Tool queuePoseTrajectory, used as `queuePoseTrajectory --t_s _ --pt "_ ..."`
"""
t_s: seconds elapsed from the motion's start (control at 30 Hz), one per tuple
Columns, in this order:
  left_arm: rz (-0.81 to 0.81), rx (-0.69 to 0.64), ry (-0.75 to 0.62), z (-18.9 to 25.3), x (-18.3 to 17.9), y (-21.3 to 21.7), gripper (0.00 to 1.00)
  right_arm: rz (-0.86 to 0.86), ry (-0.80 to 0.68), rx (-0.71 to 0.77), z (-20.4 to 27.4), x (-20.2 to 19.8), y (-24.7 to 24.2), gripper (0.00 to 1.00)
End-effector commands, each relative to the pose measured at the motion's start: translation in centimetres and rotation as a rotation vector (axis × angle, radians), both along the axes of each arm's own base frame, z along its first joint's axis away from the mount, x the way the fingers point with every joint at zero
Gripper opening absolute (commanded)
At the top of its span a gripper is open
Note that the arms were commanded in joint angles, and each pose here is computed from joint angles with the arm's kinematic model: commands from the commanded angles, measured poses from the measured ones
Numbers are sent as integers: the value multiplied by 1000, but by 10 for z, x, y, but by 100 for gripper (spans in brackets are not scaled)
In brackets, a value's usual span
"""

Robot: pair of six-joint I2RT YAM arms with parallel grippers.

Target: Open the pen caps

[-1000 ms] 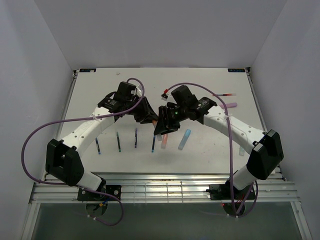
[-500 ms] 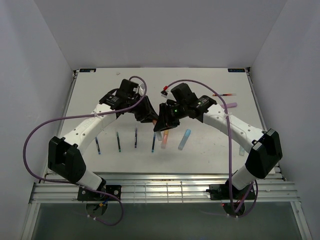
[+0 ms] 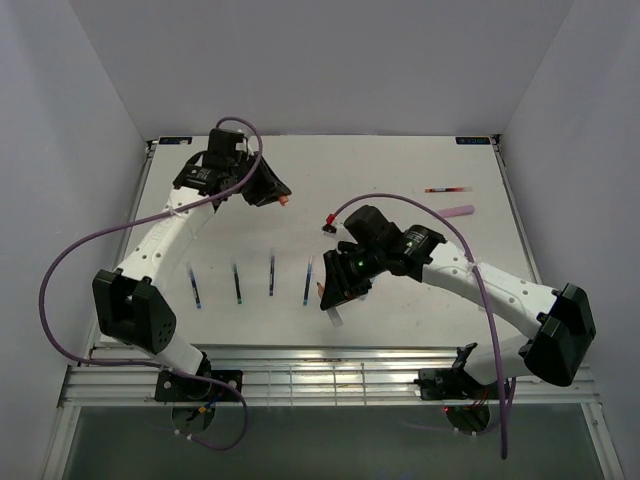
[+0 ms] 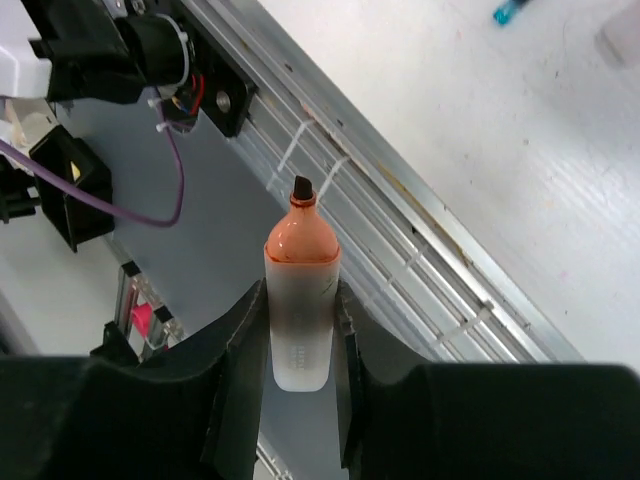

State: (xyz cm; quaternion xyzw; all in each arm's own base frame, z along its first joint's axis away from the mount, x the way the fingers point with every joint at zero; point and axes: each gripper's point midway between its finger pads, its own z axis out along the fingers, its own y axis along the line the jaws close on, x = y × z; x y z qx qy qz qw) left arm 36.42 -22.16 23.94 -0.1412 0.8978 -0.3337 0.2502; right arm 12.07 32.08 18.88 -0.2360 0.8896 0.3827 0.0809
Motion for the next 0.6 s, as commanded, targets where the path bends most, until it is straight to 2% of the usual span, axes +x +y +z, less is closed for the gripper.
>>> queuePoseTrajectory --t_s 0.0,0.1,0.13,0.2,0.23,0.27,0.33,0.37,0.4,0.5,0.57 --pt "64 0 -166 37 12 20 0 8 37 -5 3 -11 -12 8" --pt "35 0 -111 19 9 17 0 -32 -40 -61 -8 14 -24 8" --pt "49 24 -54 7 6 20 0 -50 -105 -91 -6 32 -28 8" --pt "68 42 -7 -9 9 21 0 1 -205 -279 -28 62 -48 8" --pt "85 49 1 -11 10 23 0 -14 -346 -347 -13 94 -51 8" --pt "121 60 17 -17 14 26 0 24 -382 -441 -28 111 -55 8" --pt "167 72 29 -18 20 30 0 96 -552 -602 -29 150 -73 8" --pt "213 76 42 -21 25 33 0 126 -589 -641 -32 168 -69 8" --pt "236 86 62 -29 31 35 0 140 -618 -674 -33 183 -75 8" --pt "344 108 114 -49 46 41 0 134 -692 -624 -33 224 -71 8" --pt "396 113 161 -63 51 45 0 189 -812 -656 -35 249 -67 8"
